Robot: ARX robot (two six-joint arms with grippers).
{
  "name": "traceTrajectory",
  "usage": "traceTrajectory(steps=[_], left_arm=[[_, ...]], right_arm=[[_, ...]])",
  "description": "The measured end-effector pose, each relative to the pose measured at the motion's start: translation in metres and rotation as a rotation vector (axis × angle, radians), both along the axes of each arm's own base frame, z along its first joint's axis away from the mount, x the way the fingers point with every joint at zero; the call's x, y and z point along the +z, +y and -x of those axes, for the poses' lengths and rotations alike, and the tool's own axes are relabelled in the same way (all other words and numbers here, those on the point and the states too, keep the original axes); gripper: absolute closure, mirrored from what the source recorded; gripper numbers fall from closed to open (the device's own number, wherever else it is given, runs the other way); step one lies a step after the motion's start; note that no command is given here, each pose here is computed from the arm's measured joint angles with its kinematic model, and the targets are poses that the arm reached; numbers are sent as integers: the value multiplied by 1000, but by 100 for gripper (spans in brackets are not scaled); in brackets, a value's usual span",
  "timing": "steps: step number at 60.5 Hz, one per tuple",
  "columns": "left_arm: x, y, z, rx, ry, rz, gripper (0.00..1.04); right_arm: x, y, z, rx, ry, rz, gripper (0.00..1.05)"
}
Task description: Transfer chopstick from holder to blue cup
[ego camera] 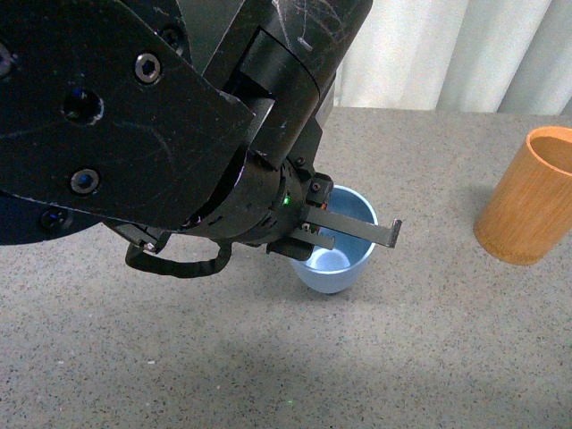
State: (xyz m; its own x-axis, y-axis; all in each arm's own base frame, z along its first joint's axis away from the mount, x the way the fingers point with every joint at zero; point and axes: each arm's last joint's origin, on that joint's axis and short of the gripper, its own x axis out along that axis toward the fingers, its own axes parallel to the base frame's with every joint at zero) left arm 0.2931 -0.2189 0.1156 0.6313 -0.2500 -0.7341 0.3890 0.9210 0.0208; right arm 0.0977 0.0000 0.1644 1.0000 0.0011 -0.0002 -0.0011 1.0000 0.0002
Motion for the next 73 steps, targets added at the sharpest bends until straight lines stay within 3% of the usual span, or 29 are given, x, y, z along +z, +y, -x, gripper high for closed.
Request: traceTrajectory(steps=[4, 31, 42, 61, 73], left_arm=[[0, 0, 0, -1, 4, 4, 99], [0, 0, 0, 13, 27, 38, 35], [11, 0, -5, 41, 27, 103, 5], [41, 14, -20, 126, 12, 189, 7], [56, 49, -37, 257, -5, 250, 7]], right_arm=[[0, 0, 0, 0, 0, 0, 10], [0, 0, 0, 0, 0, 0, 10], [0, 0, 0, 0, 0, 0, 10], [0, 0, 0, 0, 0, 0, 10], [0, 0, 0, 0, 0, 0, 10]])
